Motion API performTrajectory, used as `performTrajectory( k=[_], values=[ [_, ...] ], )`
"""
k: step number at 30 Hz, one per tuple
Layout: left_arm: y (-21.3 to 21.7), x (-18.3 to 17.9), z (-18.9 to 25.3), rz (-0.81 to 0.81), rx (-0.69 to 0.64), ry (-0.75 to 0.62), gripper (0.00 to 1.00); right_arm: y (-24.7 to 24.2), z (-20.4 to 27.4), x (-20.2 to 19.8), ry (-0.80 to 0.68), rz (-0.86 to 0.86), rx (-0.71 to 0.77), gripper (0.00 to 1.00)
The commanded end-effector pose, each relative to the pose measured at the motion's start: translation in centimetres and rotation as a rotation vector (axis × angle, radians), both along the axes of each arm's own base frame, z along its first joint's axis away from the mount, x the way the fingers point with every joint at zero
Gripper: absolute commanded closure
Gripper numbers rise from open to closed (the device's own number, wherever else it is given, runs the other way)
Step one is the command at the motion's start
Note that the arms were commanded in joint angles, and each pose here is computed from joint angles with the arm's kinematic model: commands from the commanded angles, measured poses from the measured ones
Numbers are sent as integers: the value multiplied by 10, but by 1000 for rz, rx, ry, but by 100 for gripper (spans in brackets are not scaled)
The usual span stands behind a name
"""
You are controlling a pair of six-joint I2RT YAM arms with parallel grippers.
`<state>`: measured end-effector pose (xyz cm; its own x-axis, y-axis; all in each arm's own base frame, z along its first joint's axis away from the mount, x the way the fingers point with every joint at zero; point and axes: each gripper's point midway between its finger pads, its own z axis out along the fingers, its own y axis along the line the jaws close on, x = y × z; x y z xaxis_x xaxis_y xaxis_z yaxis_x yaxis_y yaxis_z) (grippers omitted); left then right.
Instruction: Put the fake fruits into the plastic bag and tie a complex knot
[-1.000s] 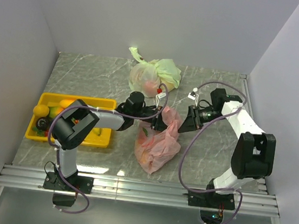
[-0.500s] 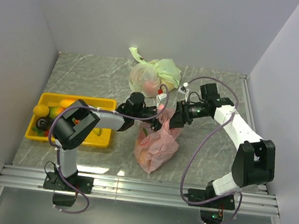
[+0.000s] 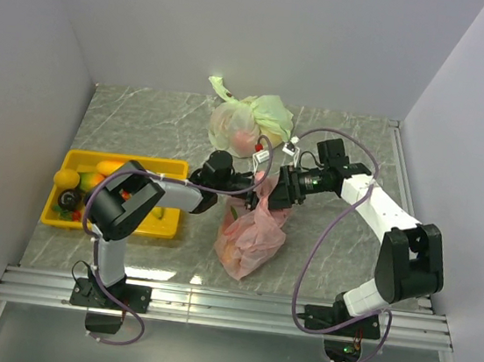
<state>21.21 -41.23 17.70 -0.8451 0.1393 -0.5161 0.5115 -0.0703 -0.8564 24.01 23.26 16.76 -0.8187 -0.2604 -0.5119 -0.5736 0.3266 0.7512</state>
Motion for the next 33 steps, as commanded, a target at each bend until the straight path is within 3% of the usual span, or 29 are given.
performTrajectory(
  k=[1,9,13,21,26,33],
  values=[
    [-12,11,35,72,-115,-92,100,12,3,-6,8,28,53,19],
    [-6,30,65,136,-199,-28,100,7,2,1,-14,-32,42,17],
    [-14,38,76,169,-223,-4,100,18,11,23,-69,-80,88,17],
    [-11,61,60,279,-151,112,100,30,15,24,-99,-126,125,13],
    [-9,60,71,267,-187,60,100,24,12,17,-110,-108,65,4],
    [-4,49,74,238,-200,23,100,-11,35,9,-182,-38,-52,3]
  ],
)
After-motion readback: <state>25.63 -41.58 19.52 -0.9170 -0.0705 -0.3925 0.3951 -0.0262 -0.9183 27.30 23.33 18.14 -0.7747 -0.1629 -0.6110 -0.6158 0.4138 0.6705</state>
